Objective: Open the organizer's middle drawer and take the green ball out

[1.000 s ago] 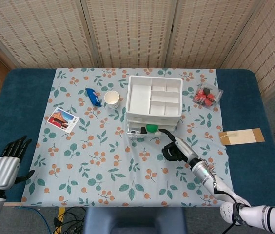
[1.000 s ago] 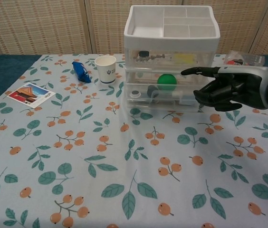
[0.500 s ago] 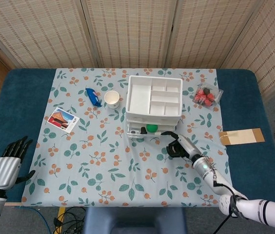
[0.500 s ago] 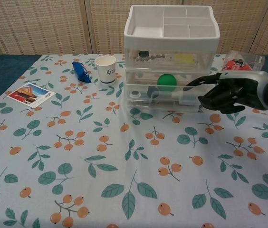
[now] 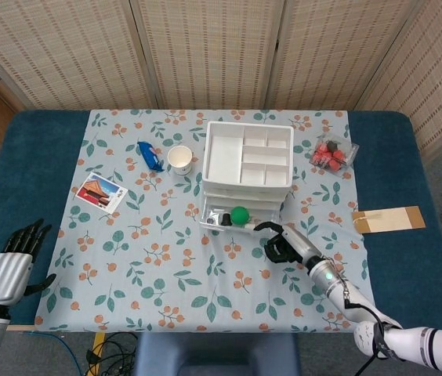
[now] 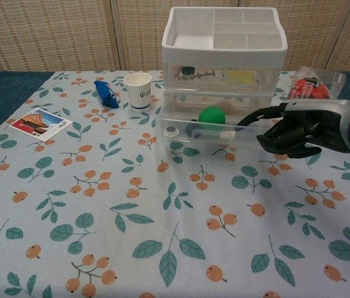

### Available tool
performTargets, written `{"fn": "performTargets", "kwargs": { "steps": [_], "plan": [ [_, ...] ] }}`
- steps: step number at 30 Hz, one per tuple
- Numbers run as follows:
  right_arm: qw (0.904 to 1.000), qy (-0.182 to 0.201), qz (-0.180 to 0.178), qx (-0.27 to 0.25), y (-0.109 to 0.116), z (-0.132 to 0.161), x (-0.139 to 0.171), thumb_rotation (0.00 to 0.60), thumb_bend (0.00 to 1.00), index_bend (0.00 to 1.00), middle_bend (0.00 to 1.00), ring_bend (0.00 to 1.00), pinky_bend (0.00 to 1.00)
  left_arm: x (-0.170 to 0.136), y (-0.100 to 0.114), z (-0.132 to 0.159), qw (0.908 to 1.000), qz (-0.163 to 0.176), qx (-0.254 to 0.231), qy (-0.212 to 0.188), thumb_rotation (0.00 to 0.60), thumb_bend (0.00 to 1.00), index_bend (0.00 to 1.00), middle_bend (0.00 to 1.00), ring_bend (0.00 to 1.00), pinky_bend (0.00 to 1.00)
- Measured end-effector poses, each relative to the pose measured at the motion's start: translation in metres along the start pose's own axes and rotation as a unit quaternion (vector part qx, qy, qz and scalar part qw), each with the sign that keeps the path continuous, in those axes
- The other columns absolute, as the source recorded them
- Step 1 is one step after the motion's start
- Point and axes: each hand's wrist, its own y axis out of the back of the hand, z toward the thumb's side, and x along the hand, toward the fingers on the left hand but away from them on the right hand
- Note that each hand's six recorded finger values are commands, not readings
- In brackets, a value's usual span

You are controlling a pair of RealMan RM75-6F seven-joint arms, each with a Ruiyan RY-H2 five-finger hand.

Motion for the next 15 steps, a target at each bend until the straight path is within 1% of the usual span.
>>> {"fn": "performTargets", "kwargs": {
  "steps": [9, 14, 15],
  "plan": [
    [0.9999, 0.004, 0.009, 0.011, -0.004, 0.002, 0.011, 0.6, 0.59, 0.23, 0.79, 0.93, 1.0, 0.001, -0.001, 0.002, 1.0, -0.003, 0.0, -0.003, 0.6, 0.2, 0.05, 0.02, 0.06, 0.09],
    [0.9997, 0.013, 0.008, 0.018, 0.0, 0.007, 0.018, 0.6, 0.59, 0.05, 0.76, 0.92, 1.0, 0.002, 0.0, 0.003, 1.0, -0.001, 0.0, -0.003, 0.6, 0.2, 0.05, 0.02, 0.06, 0.09],
    [0.9996, 0.015, 0.008, 0.02, 0.001, 0.009, 0.02, 0.6, 0.59, 0.04, 0.76, 0.92, 1.0, 0.002, 0.001, 0.003, 1.0, -0.001, -0.001, -0.003, 0.6, 0.2, 0.05, 0.02, 0.06, 0.09]
  ]
}}
